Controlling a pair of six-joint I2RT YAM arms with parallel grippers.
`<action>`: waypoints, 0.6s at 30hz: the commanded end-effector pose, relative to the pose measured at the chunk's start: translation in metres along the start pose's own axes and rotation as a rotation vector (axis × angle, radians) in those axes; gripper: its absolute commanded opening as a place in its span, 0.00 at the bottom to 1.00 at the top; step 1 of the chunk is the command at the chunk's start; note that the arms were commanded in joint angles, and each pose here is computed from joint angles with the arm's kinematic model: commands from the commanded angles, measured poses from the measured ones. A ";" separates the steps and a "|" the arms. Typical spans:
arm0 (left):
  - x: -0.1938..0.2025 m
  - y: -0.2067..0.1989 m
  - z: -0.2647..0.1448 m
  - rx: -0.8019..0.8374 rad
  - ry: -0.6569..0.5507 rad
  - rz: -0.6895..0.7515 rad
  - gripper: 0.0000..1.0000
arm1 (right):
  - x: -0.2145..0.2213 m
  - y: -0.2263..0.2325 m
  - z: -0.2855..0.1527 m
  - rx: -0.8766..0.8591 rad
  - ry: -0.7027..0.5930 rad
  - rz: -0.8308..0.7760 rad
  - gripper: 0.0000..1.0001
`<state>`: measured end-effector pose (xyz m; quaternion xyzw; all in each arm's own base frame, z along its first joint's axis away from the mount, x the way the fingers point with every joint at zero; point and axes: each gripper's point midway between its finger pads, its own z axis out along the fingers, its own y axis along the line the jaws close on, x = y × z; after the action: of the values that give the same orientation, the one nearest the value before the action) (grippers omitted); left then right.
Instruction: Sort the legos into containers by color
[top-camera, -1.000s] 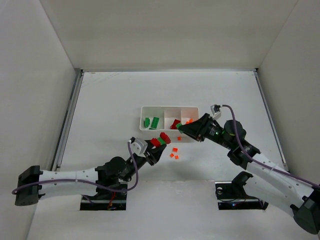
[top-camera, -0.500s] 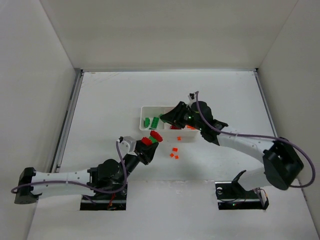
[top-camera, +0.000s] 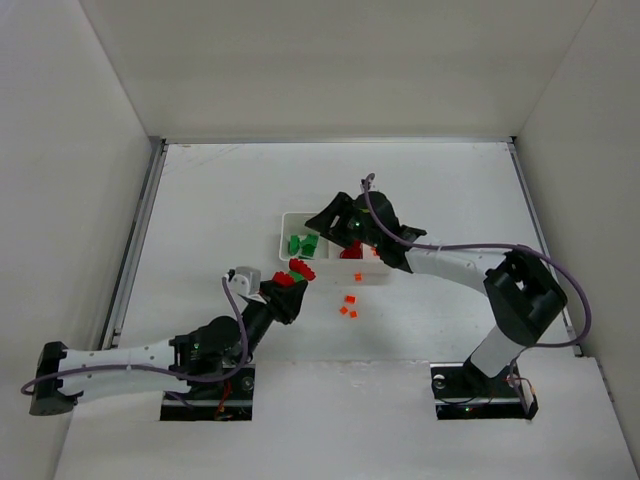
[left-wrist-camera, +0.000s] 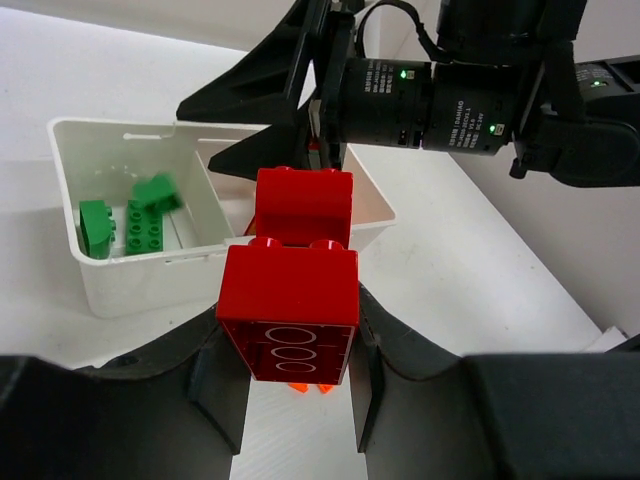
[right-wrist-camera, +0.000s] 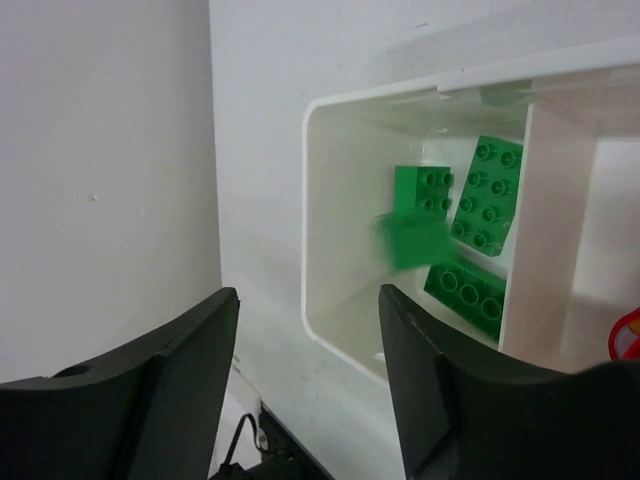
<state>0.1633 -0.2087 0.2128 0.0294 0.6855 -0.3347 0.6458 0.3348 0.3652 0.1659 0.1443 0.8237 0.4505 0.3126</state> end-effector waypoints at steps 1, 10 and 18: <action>-0.006 -0.005 0.003 0.007 -0.002 -0.069 0.21 | -0.013 0.025 -0.011 -0.061 -0.058 -0.017 0.66; 0.002 -0.014 0.013 0.066 0.059 -0.176 0.23 | -0.016 0.035 -0.089 -0.220 -0.133 -0.138 0.61; -0.004 -0.063 0.017 0.434 0.135 -0.457 0.25 | 0.020 0.062 -0.173 -0.571 0.029 -0.297 0.79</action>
<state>0.1771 -0.2420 0.1991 0.0114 0.6995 -0.4616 0.5454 0.2395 0.2892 0.2512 0.0250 0.7277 0.5627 0.3915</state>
